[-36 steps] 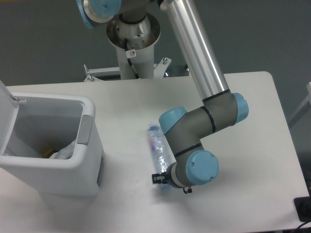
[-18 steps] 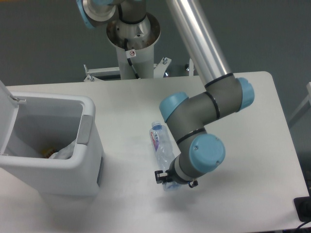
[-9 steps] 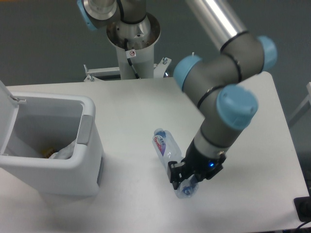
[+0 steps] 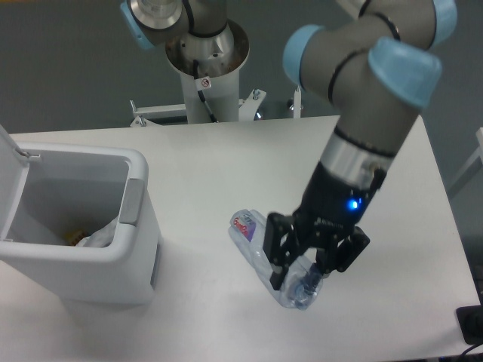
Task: Place the trash in the trash can
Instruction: 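Lift the grasped bottle off the table, then carry the bottle over the trash bin and lower it inside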
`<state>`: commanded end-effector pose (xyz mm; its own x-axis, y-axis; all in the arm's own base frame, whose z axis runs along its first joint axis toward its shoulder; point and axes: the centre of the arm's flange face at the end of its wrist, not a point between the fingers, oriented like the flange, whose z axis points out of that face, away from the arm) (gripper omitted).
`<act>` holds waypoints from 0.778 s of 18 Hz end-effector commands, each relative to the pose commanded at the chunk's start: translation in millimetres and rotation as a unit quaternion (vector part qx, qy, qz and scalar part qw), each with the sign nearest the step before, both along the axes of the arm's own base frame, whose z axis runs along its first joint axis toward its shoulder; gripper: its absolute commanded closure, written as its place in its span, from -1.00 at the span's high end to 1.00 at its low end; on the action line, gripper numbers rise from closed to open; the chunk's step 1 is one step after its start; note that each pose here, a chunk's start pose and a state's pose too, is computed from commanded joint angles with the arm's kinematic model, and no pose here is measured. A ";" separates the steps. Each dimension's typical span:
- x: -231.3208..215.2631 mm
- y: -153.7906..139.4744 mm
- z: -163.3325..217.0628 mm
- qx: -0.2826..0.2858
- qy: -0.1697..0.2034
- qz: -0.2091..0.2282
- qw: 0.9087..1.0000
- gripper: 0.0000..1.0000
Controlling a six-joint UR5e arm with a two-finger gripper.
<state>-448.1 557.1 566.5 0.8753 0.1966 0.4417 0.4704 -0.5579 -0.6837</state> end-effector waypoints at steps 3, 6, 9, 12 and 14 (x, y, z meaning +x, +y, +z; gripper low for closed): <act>-7.5 -14.7 13.9 0.022 0.008 0.003 1.000 -0.56; -11.1 -30.4 36.5 0.091 -0.004 -0.024 0.996 -0.56; 1.8 -37.5 55.3 0.145 -0.020 -0.062 0.987 -0.56; 23.5 -29.1 63.0 0.160 -0.033 -0.086 0.983 -0.53; 46.2 -15.7 58.2 0.158 -0.040 -0.104 0.981 -0.53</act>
<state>-401.9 541.3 624.7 0.8419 -0.1410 0.5208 0.4279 -0.4137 -0.8036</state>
